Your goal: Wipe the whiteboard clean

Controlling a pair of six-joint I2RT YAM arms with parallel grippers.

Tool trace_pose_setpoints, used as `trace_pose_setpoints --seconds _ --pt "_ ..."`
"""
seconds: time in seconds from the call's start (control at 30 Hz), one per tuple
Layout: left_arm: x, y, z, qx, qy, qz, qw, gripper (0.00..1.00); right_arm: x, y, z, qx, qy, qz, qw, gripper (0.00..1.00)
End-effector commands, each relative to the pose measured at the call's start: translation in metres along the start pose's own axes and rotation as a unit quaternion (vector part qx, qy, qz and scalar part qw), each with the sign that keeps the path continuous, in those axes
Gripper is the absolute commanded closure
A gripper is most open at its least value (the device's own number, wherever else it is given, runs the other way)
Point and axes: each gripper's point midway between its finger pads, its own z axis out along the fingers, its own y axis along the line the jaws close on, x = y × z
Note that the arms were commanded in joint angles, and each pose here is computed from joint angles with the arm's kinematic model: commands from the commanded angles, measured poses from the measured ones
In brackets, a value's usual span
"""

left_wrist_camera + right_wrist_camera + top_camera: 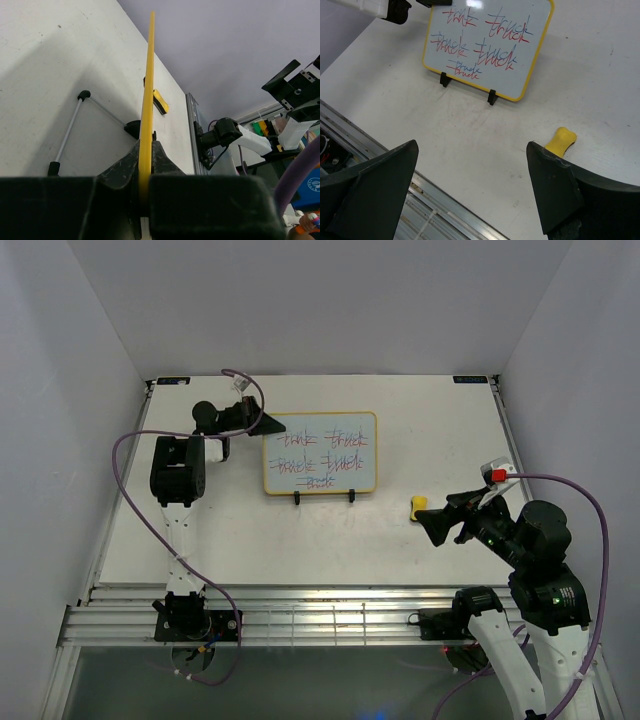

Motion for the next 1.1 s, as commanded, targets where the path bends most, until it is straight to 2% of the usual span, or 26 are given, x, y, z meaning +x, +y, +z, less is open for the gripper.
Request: trace_pose_setpoints --seconds 0.0,0.37,0.47,0.57,0.7,0.73,0.87,0.93,0.97,1.03,1.07 --pt "-0.015 -0.024 0.002 0.021 0.000 0.077 0.997 1.00 -0.010 0.006 -0.004 -0.010 -0.014 -0.018 1.000 0.06" --pt "-0.022 -0.051 0.004 0.029 0.000 0.109 0.994 1.00 -0.007 0.004 -0.002 -0.009 -0.011 -0.016 1.000 0.07" --pt "-0.029 -0.068 0.007 0.036 -0.014 0.123 0.992 1.00 -0.004 -0.002 0.000 0.005 -0.009 -0.013 1.000 0.07" --pt "-0.044 -0.095 0.012 0.045 -0.034 0.151 0.987 1.00 -0.001 -0.014 0.004 0.034 -0.006 0.003 0.999 0.02" --pt "-0.063 -0.131 0.013 0.056 -0.059 0.181 0.980 1.00 0.013 -0.023 0.015 0.046 0.008 0.028 0.999 0.05" --pt "-0.067 -0.143 0.014 0.059 -0.062 0.191 0.978 1.00 0.015 -0.030 0.017 0.063 0.008 0.035 0.997 0.10" --pt "-0.075 -0.177 0.012 0.067 -0.075 0.211 0.972 1.00 0.030 -0.069 0.025 0.167 0.017 0.090 0.982 0.10" --pt "-0.072 -0.182 0.011 0.058 -0.082 0.191 0.976 1.00 0.041 -0.084 0.033 0.200 0.042 0.104 0.973 0.10" --pt "-0.075 -0.201 0.010 0.055 -0.092 0.217 0.970 1.00 0.045 -0.092 0.035 0.219 0.050 0.107 0.969 0.10" --pt "-0.060 -0.194 0.007 0.024 -0.105 0.162 0.981 1.00 0.057 -0.107 0.045 0.247 0.078 0.112 0.959 0.10" --pt "-0.060 -0.226 0.004 0.019 -0.123 0.184 0.975 1.00 0.060 -0.113 0.047 0.260 0.086 0.113 0.955 0.10"
